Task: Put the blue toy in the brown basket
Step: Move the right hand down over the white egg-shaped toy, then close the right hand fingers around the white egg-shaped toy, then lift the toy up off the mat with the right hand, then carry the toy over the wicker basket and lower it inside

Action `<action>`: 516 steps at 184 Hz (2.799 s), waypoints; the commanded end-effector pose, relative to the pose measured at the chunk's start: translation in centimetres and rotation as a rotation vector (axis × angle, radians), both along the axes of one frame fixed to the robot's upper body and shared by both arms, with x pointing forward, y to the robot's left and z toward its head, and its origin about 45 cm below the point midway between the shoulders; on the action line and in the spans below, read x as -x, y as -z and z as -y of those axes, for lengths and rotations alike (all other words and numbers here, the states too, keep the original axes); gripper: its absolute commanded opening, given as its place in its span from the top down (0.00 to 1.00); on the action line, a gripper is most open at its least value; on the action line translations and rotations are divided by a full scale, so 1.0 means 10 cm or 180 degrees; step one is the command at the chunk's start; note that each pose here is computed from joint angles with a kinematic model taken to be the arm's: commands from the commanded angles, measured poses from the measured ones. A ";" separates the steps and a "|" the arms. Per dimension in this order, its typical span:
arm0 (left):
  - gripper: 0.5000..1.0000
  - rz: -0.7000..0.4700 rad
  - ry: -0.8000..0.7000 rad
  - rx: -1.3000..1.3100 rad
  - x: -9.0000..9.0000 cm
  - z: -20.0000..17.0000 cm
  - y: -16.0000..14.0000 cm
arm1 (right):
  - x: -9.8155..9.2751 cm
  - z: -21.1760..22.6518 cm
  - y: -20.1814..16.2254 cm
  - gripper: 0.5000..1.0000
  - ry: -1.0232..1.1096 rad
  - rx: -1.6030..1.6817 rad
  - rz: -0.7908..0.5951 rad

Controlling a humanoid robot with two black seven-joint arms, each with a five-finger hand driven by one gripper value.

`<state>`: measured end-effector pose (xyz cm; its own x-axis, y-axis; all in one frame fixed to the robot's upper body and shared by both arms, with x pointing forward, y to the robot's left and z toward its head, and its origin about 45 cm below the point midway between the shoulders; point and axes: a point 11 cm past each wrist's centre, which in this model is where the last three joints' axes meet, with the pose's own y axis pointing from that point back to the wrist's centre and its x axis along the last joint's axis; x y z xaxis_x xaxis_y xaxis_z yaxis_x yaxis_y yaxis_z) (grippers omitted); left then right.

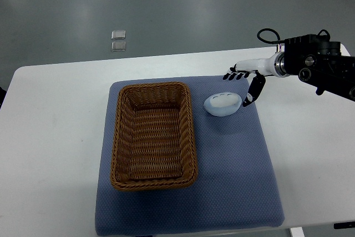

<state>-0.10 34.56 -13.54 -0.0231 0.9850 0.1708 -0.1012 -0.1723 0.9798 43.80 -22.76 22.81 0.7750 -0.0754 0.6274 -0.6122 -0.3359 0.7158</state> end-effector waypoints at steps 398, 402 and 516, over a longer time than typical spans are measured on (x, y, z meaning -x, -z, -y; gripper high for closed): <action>0.00 -0.0002 0.0001 0.0000 0.00 0.00 0.00 | -0.08 -1.34 -0.60 0.96 -0.0799 -0.0376 0.0558; 0.00 -0.0002 0.0001 0.0000 0.00 0.00 0.00 | -0.07 -1.38 -0.61 0.95 -0.0821 -0.0401 0.0558; 0.00 -0.0002 0.0001 0.0000 0.00 0.00 0.00 | 0.23 -1.75 -0.10 0.85 -0.0951 -0.0591 0.0270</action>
